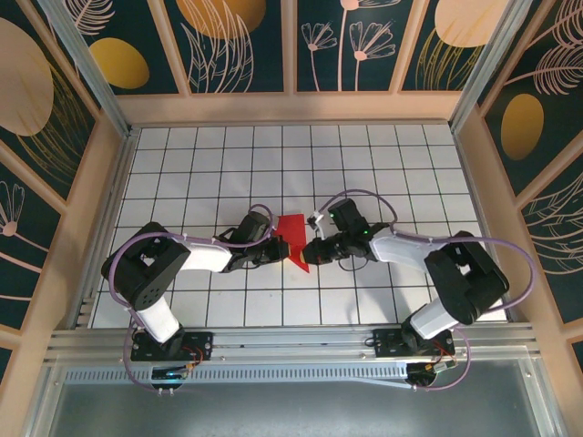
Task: Fold a paper plane with a square sheet of paper (fold left side to right side)
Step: Third fold the triangle at the center of the table.
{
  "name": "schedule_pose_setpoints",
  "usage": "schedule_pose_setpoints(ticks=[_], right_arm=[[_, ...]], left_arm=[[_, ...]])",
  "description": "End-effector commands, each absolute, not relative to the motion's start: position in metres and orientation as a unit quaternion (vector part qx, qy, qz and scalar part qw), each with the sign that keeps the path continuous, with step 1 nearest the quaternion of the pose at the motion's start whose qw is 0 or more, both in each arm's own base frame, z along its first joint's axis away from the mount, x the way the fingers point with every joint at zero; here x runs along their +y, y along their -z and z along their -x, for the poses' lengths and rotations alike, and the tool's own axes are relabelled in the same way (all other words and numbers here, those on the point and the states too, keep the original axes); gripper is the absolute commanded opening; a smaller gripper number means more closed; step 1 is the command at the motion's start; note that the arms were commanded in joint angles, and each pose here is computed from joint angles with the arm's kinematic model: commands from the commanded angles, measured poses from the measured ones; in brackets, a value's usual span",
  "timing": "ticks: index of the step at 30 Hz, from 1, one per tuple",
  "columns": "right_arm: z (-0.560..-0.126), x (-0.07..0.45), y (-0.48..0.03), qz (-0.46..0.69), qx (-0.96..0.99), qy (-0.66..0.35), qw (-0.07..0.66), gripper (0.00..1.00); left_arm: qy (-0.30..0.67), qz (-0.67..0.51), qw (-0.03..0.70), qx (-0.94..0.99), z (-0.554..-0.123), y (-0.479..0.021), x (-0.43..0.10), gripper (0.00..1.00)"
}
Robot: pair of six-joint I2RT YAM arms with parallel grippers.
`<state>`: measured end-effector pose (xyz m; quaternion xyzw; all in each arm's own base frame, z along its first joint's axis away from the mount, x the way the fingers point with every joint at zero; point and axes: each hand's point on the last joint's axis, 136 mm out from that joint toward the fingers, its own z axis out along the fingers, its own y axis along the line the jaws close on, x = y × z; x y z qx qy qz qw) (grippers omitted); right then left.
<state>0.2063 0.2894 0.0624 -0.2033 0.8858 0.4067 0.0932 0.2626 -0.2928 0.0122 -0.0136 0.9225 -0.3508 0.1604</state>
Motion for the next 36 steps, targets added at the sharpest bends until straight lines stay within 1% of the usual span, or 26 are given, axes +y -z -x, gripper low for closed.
schedule_pose_setpoints(ticks=[1, 7, 36], right_arm=[[-0.199, 0.296, -0.052, 0.197, 0.884, -0.418, 0.071, 0.0], [-0.2, 0.293, -0.037, 0.19, 0.894, -0.4, 0.066, 0.0], [-0.182, 0.273, -0.002, 0.173, 0.921, -0.349, 0.021, 0.0]], left_arm=[[0.27, 0.036, 0.122, 0.954, -0.243, 0.029, -0.261, 0.0], [0.27, 0.036, 0.123, 0.954, -0.244, 0.028, -0.262, 0.0], [0.262, 0.034, 0.12, 0.957, -0.244, 0.031, -0.26, 0.0]])
